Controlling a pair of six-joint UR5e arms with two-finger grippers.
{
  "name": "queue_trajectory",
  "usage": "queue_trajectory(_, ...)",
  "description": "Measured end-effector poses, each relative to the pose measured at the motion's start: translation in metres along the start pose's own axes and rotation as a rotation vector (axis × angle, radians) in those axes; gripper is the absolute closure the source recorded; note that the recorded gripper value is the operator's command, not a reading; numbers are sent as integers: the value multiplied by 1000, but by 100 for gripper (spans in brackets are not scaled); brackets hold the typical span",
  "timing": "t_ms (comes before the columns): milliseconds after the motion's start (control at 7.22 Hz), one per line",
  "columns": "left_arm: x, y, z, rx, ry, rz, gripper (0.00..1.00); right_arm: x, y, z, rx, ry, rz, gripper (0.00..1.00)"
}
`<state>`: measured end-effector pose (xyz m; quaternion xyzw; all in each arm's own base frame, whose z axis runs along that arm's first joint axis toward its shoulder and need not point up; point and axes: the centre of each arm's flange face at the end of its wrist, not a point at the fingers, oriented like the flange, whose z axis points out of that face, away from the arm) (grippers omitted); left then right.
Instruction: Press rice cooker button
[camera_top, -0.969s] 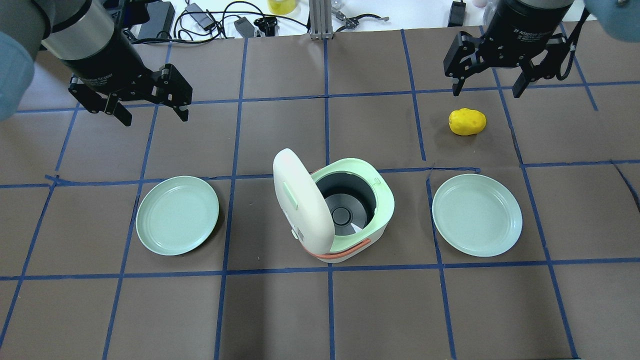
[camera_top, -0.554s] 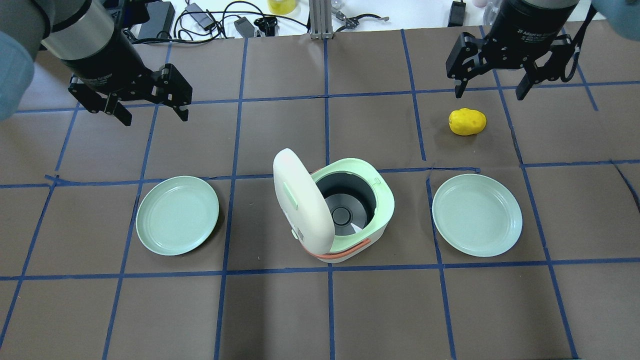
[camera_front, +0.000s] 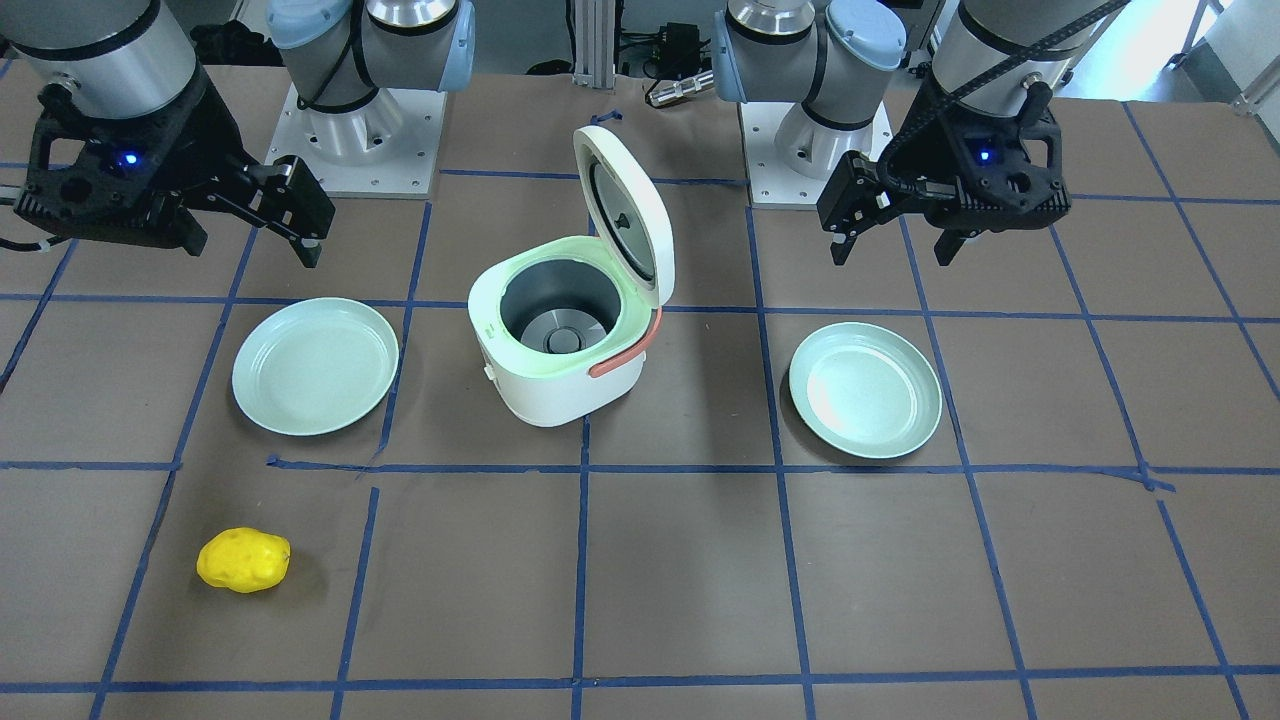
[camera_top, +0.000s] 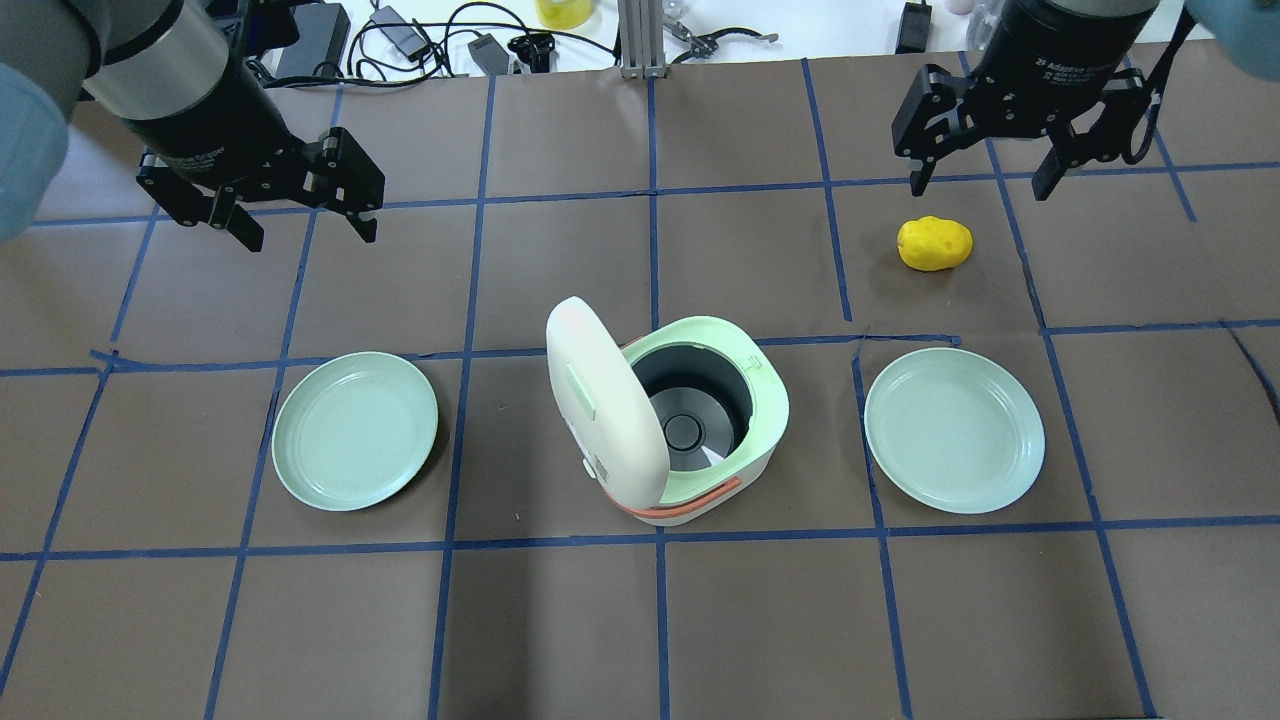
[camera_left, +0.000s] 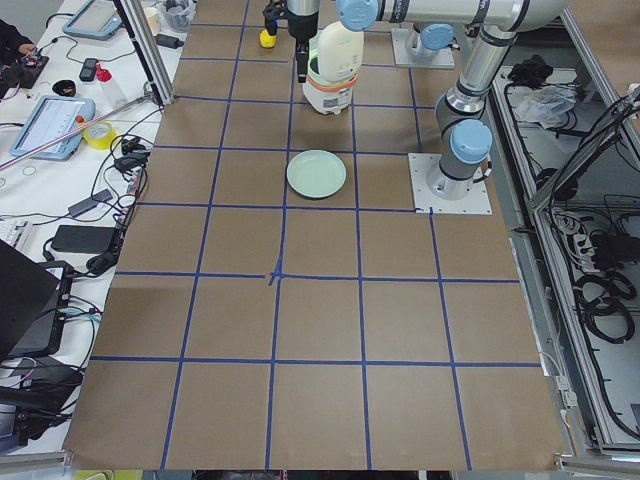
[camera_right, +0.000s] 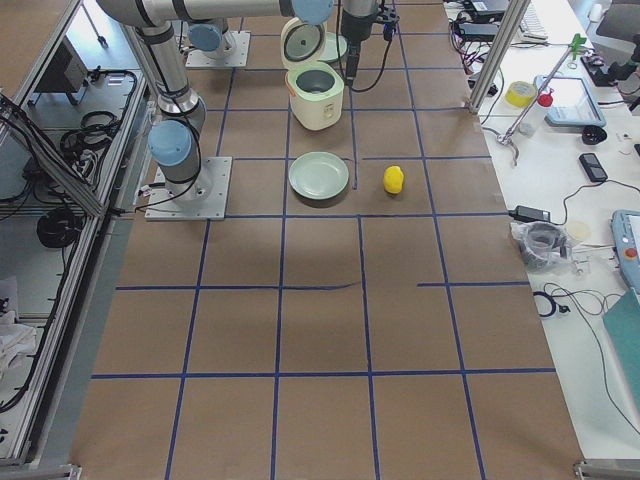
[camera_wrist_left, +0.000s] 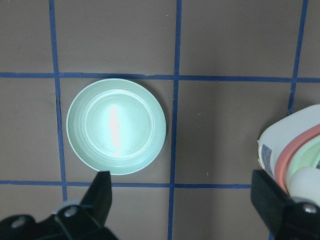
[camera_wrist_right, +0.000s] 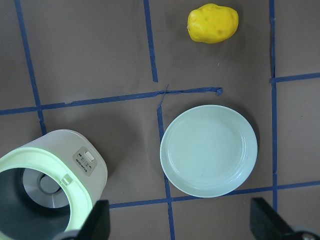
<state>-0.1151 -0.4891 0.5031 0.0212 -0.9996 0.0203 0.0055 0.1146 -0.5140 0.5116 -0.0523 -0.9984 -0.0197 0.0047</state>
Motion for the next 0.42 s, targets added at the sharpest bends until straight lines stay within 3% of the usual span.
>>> queue_trajectory(415, 0, 0, 0, 0, 0, 0, 0, 2, 0, 0, 2, 15, 0, 0)
